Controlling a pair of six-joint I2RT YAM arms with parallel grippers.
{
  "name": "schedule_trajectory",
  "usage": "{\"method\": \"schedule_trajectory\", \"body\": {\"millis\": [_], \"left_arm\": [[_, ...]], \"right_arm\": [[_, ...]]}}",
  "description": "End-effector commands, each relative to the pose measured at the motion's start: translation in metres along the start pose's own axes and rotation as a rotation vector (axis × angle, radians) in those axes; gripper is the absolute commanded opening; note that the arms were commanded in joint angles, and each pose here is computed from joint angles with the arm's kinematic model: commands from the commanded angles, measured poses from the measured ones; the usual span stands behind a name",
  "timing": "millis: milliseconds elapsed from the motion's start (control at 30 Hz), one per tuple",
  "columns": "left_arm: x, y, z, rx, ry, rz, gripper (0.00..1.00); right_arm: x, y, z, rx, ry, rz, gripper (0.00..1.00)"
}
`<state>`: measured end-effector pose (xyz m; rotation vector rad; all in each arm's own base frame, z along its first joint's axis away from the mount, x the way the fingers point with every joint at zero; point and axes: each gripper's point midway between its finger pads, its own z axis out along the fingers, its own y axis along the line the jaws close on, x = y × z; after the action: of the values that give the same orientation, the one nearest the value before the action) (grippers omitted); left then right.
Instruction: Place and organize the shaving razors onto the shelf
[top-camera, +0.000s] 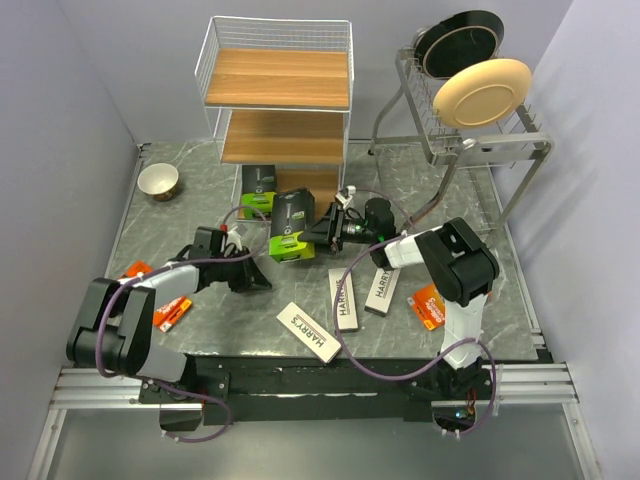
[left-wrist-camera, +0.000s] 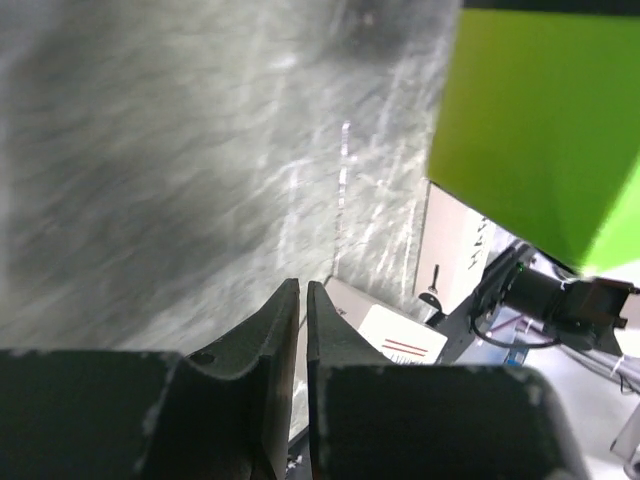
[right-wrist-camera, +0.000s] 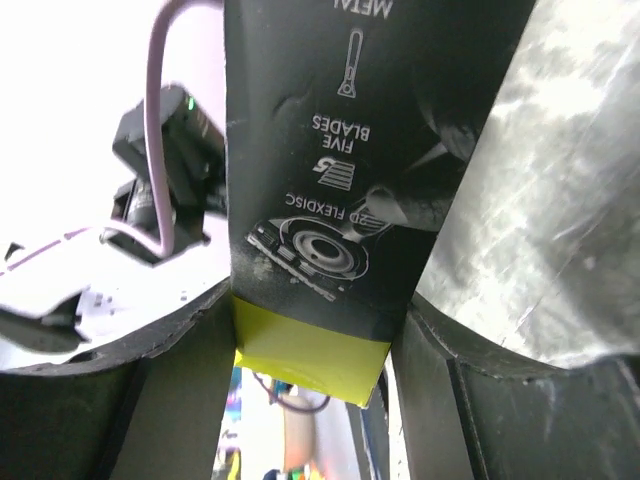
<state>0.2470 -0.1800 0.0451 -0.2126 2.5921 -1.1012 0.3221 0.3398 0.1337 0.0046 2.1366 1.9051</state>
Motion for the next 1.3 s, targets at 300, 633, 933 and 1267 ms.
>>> {"method": "schedule_trajectory", "body": {"millis": [300, 633, 933, 1267], "left_arm": [[-0.032, -0.062, 0.019, 0.161, -0.048, 0.14, 0.12], [-0.053, -0.07, 0.028, 0.13, -0.127, 0.177, 0.09], [-0.082, -0.077, 0.057, 0.076, -0.205, 0.262, 0.07], [-0.103, -0.087, 0.071, 0.02, -0.313, 0.338, 0.07]], "right_arm": [[-0.051, -0.017, 0.004, 0.057, -0.162, 0.052, 0.2], [-0.067, -0.042, 0.016, 0.134, -0.181, 0.109, 0.31], [-0.066, -0.049, 0.009, 0.229, -0.165, 0.087, 0.52], [-0.06, -0.052, 0.0, 0.308, -0.159, 0.08, 0.72]]}}
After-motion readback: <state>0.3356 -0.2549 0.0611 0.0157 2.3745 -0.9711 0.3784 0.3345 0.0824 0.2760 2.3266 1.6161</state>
